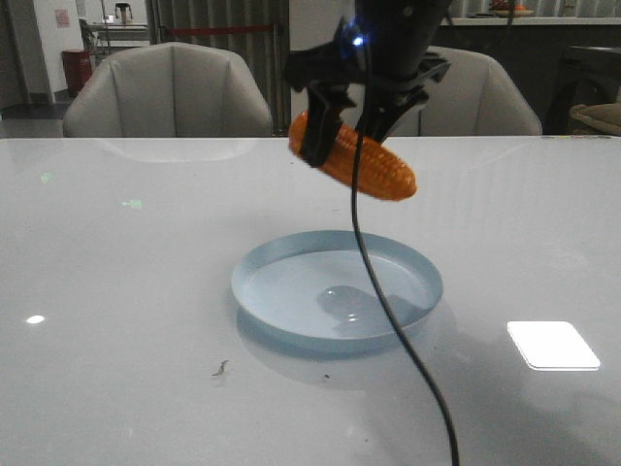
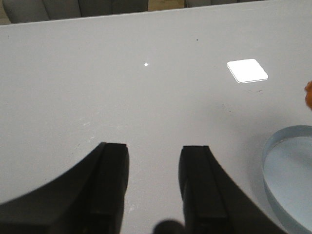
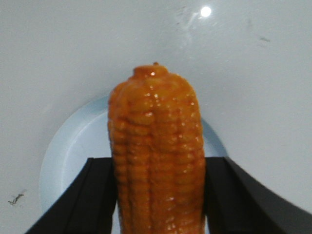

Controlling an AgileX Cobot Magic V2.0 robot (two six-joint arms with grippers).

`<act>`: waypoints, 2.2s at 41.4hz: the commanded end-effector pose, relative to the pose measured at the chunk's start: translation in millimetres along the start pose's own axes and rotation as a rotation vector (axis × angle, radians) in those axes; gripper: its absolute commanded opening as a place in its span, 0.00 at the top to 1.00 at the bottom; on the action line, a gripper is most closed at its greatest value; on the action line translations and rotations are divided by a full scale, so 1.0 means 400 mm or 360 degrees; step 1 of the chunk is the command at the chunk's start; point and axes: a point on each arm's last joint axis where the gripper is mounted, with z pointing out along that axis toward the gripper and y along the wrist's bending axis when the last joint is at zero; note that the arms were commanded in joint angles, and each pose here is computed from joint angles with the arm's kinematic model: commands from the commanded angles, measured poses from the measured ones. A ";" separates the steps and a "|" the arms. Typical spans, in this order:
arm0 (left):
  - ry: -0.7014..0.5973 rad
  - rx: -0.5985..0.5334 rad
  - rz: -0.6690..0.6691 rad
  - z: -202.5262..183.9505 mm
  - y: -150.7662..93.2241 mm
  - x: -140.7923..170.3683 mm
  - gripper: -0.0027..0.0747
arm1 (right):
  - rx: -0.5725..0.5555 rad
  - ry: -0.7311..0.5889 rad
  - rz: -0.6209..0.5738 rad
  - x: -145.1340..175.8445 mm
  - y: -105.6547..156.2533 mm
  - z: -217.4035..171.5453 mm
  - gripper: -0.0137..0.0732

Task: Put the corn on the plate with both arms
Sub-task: 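Lift the corn with the right gripper and carry it over the plate, then open the right gripper to drop the corn onto the plate, then raise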

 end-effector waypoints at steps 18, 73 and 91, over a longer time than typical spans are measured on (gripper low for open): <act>-0.0198 -0.0021 -0.0034 -0.018 0.003 -0.047 0.53 | -0.0094 0.0283 -0.0058 0.034 0.046 0.135 0.37; -0.0152 -0.0012 -0.0033 -0.018 0.002 -0.041 0.53 | -0.0003 -0.0089 -0.0109 -0.058 0.044 -0.121 0.27; -0.0152 -0.0012 -0.0033 -0.018 0.002 -0.041 0.53 | -0.0032 0.0050 -0.0109 -0.038 0.047 -0.118 0.27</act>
